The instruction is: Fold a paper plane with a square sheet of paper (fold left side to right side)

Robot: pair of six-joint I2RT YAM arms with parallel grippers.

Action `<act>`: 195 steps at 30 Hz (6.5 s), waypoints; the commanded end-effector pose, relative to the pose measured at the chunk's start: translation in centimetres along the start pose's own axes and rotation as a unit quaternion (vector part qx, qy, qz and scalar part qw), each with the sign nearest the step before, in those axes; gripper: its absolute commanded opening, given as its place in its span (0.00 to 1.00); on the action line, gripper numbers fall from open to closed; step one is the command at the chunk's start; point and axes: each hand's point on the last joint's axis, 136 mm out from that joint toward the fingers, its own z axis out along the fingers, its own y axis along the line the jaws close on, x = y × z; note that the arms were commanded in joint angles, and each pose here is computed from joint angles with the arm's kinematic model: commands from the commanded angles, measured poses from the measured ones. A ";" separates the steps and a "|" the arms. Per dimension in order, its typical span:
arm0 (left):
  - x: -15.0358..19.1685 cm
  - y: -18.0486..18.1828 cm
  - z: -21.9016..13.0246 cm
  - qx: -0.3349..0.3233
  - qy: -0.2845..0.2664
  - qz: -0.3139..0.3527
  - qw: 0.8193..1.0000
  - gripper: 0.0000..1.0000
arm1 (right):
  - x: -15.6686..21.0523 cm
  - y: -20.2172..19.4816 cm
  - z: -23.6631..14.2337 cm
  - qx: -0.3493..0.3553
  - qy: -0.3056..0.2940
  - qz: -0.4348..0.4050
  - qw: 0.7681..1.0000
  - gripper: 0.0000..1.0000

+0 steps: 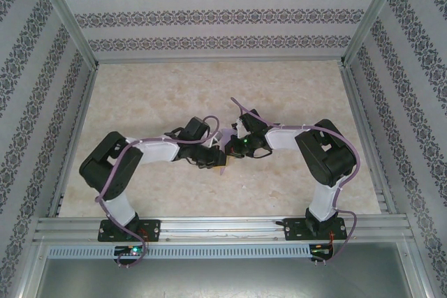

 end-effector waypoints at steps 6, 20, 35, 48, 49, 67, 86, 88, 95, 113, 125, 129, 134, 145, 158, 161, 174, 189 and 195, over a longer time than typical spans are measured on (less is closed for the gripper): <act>0.6 3.5 1.4 -0.038 0.016 -0.016 0.999 0.12 | 2.5 -5.2 0.8 0.093 0.031 0.047 0.994 0.00; 2.3 5.2 1.0 -0.060 0.021 -0.031 0.998 0.10 | -3.7 -0.8 -2.7 0.030 -0.020 0.012 0.999 0.00; -1.5 -1.3 -0.8 0.007 -0.011 0.018 1.000 0.11 | -2.0 -4.9 -1.2 0.076 0.007 0.037 0.996 0.00; -0.9 0.3 1.5 0.005 0.022 0.005 1.000 0.10 | -1.6 -5.8 -1.0 0.095 0.012 0.039 0.995 0.00; -0.7 0.6 1.5 0.001 0.024 0.003 1.000 0.10 | -1.5 -5.9 -1.0 0.097 0.013 0.039 0.994 0.00; 5.3 3.7 0.3 -0.030 0.058 -0.025 0.998 0.11 | -3.2 -7.0 -1.3 0.117 0.017 0.032 0.992 0.00; -2.7 0.5 -9.1 -0.098 -0.181 0.092 0.974 0.27 | -8.0 0.3 -9.8 0.150 -0.102 -0.065 0.981 0.39; -3.8 1.1 -10.7 -0.130 -0.218 0.100 0.962 0.29 | -7.4 0.3 -10.5 0.166 -0.117 -0.060 0.977 0.45; -6.2 3.3 -17.1 -0.237 -0.347 0.113 0.901 0.50 | -4.4 0.3 -9.5 0.186 -0.112 0.017 0.976 0.62; -4.5 5.9 -21.1 -0.270 -0.397 0.102 0.871 0.67 | -4.8 0.1 -4.9 0.365 -0.073 0.023 0.928 0.48; -4.6 6.0 -20.6 -0.263 -0.387 0.103 0.878 0.67 | -4.5 -1.0 -4.1 0.379 -0.066 0.021 0.923 0.28; -4.6 5.7 -20.8 -0.261 -0.386 0.105 0.879 0.67 | -4.5 -1.0 -4.2 0.379 -0.067 0.017 0.923 0.20; -4.5 5.6 -21.1 -0.263 -0.386 0.105 0.878 0.67 | -4.2 -1.0 -4.3 0.378 -0.065 0.013 0.924 0.10; -3.8 4.3 -25.8 -0.274 -0.468 0.098 0.835 0.72 | -4.5 2.3 -9.6 0.326 -0.139 -0.040 0.934 0.00; -3.4 1.7 -28.8 -0.266 -0.491 0.115 0.822 0.77 | -4.8 6.0 -15.9 -0.011 -0.213 -0.052 0.976 0.00; -3.5 1.0 -28.8 -0.253 -0.491 0.120 0.825 0.78 | -4.8 6.0 -16.7 -0.078 -0.219 -0.047 0.972 0.00; -4.4 0.5 -26.8 -0.213 -0.468 0.116 0.850 0.79 | -4.7 6.1 -12.9 -0.227 -0.190 -0.021 0.955 0.00; -4.5 1.4 -25.3 -0.206 -0.443 0.111 0.865 0.79 | -4.9 3.0 -1.8 -0.169 -0.132 0.001 0.977 0.00; -4.6 1.8 -25.0 -0.208 -0.440 0.108 0.867 0.79 | -4.6 2.1 -1.8 -0.151 -0.135 0.001 0.979 0.04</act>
